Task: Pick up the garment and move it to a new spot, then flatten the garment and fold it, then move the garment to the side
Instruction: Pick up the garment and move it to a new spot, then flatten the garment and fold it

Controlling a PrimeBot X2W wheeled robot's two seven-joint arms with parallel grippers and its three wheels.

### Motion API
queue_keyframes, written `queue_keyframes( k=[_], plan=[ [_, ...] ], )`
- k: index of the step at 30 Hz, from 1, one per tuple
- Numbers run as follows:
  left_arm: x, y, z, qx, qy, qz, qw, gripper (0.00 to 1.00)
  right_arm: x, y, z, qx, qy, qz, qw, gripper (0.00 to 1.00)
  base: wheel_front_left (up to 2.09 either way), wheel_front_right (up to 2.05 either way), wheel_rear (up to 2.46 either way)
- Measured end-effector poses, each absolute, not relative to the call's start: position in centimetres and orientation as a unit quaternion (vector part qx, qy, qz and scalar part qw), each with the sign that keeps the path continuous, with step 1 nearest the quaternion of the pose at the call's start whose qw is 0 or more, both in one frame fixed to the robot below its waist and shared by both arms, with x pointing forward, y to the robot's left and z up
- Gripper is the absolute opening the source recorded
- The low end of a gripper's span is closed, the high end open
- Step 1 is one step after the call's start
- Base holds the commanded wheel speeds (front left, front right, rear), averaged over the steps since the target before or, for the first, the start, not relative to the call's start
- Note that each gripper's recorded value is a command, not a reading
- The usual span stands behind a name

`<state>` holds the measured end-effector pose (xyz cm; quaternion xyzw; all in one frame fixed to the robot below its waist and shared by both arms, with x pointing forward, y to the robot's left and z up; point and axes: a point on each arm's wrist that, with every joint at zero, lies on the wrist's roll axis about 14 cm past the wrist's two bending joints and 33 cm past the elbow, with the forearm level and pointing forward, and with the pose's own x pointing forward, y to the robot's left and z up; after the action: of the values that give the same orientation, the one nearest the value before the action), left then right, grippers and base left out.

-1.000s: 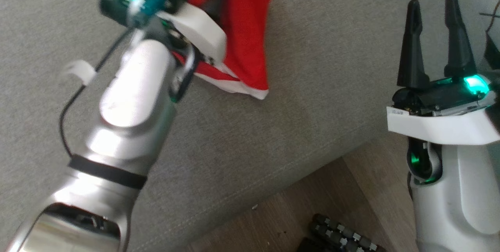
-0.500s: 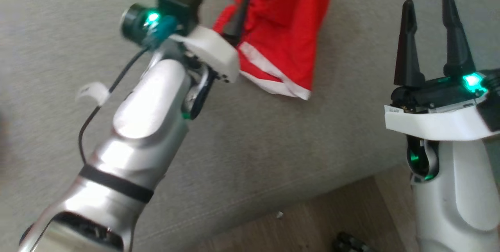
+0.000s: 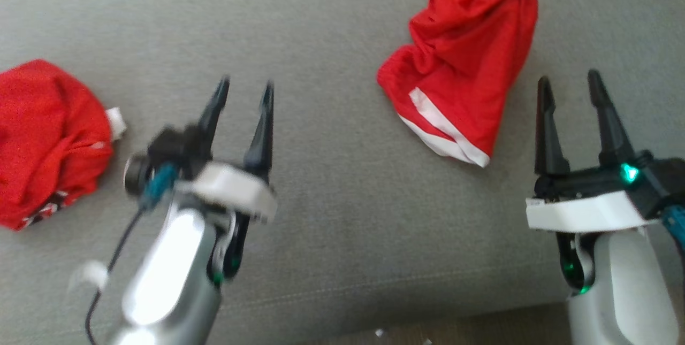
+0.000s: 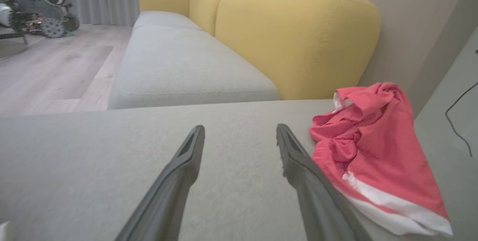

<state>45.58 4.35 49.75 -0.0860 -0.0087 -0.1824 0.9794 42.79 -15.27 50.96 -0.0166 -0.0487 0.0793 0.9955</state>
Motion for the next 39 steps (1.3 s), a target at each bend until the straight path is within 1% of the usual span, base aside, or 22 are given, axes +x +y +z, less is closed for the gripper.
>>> queue_keyframes(
  k=[2, 7, 11, 14, 20, 23, 30, 35, 39],
  plan=[
    [44.2, 5.5, 49.4, -0.089, -0.004, -0.166, 0.982, 1.00, 42.5, -14.7, 51.1, -0.012, -0.051, 0.086, 0.995, 1.00, 0.00, 0.00, 0.00],
    [42.5, 6.3, 49.3, -0.101, -0.002, -0.149, 0.984, 1.00, 42.2, -14.2, 51.4, -0.008, -0.054, 0.093, 0.994, 1.00, 0.00, 0.00, 0.00],
    [42.6, 6.4, 49.2, -0.106, -0.003, -0.146, 0.984, 1.00, 42.1, -14.2, 51.3, -0.008, -0.053, 0.093, 0.994, 1.00, 0.00, 0.00, 0.00],
    [42.8, 5.6, 48.9, -0.107, 0.000, -0.159, 0.981, 1.00, 42.0, -14.7, 51.0, -0.009, -0.048, 0.086, 0.995, 1.00, 0.00, 0.00, 0.00],
    [43.4, 3.0, 45.5, -0.092, 0.049, -0.202, 0.974, 1.00, 41.8, -16.3, 50.3, -0.004, -0.037, 0.063, 0.997, 1.00, 0.00, 0.00, 0.00],
    [44.4, 1.4, 43.9, -0.082, 0.074, -0.222, 0.969, 1.00, 41.6, -17.4, 49.9, -0.005, -0.031, 0.048, 0.998, 1.00, 0.00, 0.00, 0.00],
    [47.9, -4.3, 44.3, -0.079, 0.067, -0.304, 0.947, 1.00, 41.6, -20.1, 49.3, -0.006, -0.022, 0.010, 1.000, 1.00, 0.00, 0.00, 0.00],
    [48.6, -7.9, 42.7, -0.070, 0.092, -0.355, 0.928, 1.00, 41.2, -21.8, 48.6, -0.006, -0.009, -0.014, 1.000, 1.00, 0.00, 0.00, 0.00],
    [49.3, -9.8, 41.8, -0.067, 0.105, -0.378, 0.917, 1.00, 40.8, -22.8, 48.3, -0.005, -0.002, -0.029, 1.000, 1.00, 0.00, 0.00, 0.00]
  ],
)
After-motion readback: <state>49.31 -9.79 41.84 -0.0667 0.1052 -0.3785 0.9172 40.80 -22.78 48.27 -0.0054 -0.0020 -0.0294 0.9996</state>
